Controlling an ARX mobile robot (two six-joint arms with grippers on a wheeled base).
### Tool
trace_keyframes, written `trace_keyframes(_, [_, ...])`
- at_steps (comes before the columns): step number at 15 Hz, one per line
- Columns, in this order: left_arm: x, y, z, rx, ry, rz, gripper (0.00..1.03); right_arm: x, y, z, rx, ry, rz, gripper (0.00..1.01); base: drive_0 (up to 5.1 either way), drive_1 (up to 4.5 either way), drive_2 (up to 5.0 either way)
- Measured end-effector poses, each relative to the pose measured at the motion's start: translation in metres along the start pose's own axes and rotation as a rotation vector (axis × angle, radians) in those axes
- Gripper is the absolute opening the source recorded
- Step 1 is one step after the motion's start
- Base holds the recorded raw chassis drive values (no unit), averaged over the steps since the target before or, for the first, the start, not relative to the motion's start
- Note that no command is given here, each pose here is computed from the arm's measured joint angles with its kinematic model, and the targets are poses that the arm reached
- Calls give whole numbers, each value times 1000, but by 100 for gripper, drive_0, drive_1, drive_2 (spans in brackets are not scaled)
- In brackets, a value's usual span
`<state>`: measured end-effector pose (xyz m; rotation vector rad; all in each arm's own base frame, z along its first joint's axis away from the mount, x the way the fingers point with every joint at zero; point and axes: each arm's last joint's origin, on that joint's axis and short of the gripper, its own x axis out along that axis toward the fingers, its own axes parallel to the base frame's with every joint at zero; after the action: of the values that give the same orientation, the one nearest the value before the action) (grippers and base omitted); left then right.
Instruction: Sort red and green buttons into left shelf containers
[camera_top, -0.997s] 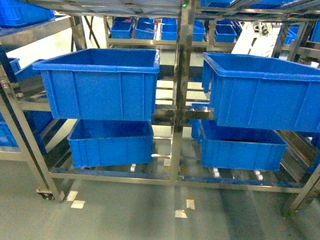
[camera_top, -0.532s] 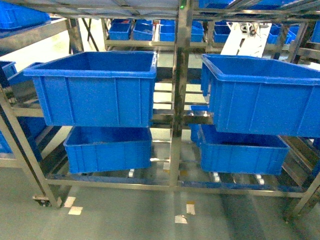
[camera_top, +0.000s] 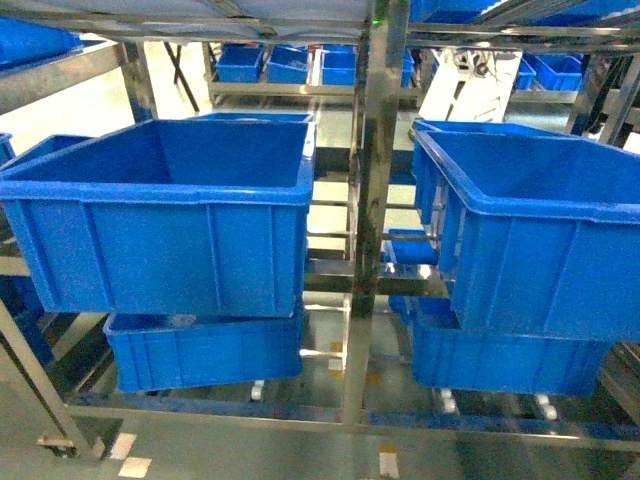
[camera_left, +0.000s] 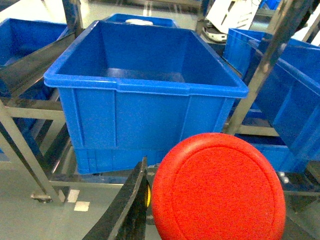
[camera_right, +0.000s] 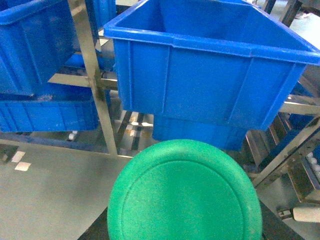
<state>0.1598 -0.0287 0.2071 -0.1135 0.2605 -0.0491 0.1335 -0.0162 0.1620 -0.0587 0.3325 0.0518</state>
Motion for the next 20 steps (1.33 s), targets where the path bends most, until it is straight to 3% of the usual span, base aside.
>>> trace_keyframes(18, [1,0,0,1,4,1,34,3,-1,0,-4,1,-11,34,-14,415,-442])
trace_keyframes(20, [0,0,0,0,3,1,34,15,0,-4,-5,52,-11,34,-14,415,-442])
